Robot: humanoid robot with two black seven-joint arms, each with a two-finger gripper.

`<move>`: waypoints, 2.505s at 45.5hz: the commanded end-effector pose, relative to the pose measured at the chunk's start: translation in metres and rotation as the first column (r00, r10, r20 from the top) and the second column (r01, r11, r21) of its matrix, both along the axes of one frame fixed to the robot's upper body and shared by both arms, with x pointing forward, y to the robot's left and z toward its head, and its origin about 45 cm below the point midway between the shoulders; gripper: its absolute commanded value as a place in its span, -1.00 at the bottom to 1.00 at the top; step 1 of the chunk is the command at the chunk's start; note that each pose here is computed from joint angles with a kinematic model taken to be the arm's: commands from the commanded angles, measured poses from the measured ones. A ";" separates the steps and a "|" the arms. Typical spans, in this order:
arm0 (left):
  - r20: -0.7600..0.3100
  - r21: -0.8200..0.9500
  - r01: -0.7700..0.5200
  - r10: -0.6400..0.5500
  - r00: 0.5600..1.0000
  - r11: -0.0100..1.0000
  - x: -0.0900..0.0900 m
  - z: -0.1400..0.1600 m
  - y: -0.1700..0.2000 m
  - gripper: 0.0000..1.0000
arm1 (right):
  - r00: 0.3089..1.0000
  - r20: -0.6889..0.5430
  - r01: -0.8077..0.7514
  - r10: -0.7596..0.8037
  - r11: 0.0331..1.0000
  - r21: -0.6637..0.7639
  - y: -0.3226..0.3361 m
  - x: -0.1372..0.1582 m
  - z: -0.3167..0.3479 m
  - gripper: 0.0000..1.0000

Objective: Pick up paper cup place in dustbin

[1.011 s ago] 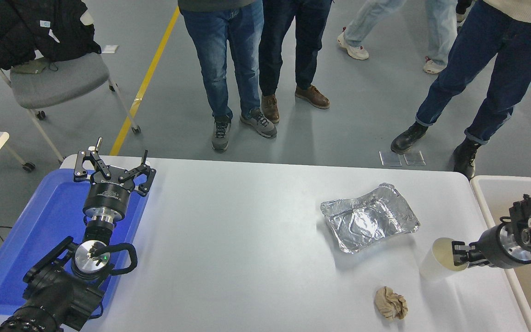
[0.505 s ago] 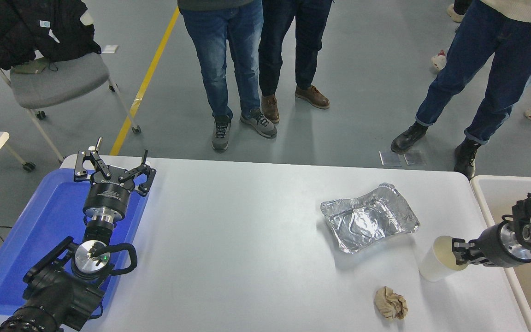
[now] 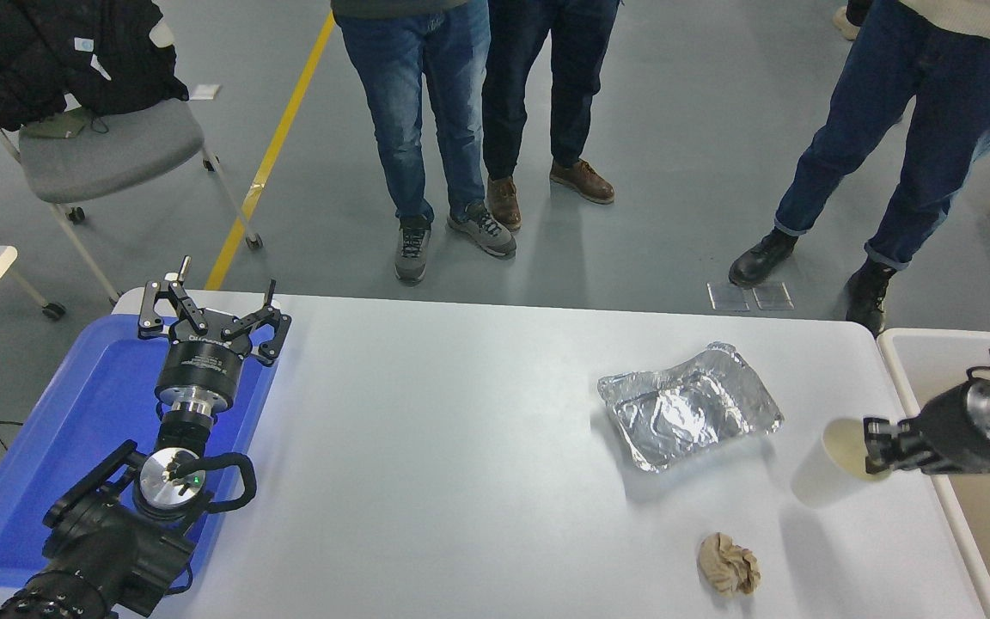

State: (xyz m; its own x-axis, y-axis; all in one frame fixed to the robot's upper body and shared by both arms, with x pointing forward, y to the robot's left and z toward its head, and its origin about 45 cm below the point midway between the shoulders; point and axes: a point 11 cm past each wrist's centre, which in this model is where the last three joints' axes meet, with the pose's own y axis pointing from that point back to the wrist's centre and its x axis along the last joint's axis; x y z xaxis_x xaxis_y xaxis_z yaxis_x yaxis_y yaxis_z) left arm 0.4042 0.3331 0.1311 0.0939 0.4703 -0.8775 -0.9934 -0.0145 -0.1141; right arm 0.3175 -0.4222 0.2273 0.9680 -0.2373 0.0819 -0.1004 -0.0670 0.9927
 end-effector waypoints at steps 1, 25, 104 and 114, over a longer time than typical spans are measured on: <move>0.000 0.000 0.000 0.000 1.000 1.000 0.000 0.000 0.000 1.00 | 0.998 -0.057 -0.020 0.020 1.000 0.007 0.009 0.000 0.066 -1.00; 0.000 0.000 0.000 0.000 1.000 1.000 0.000 0.000 0.000 1.00 | 0.976 0.205 -0.060 0.070 0.997 -0.057 0.022 0.033 0.182 -1.00; 0.000 0.000 0.000 0.000 1.000 1.000 0.000 0.000 0.000 1.00 | 0.916 0.221 0.382 -0.336 0.897 -0.222 -0.178 -0.059 0.164 -1.00; -0.002 0.000 0.000 0.000 1.000 1.000 -0.001 -0.001 0.000 1.00 | 0.919 0.200 0.379 -0.339 0.900 -0.216 -0.184 -0.043 0.125 -1.00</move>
State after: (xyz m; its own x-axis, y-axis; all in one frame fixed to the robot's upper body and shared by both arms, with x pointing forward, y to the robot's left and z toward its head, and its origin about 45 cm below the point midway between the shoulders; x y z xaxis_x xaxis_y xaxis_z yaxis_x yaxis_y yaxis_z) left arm 0.4042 0.3332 0.1311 0.0938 0.4702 -0.8775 -0.9934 -0.0147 -0.1140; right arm 0.2659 -0.5931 0.3844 0.7969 -0.5036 0.3338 -0.2412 0.2415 0.9400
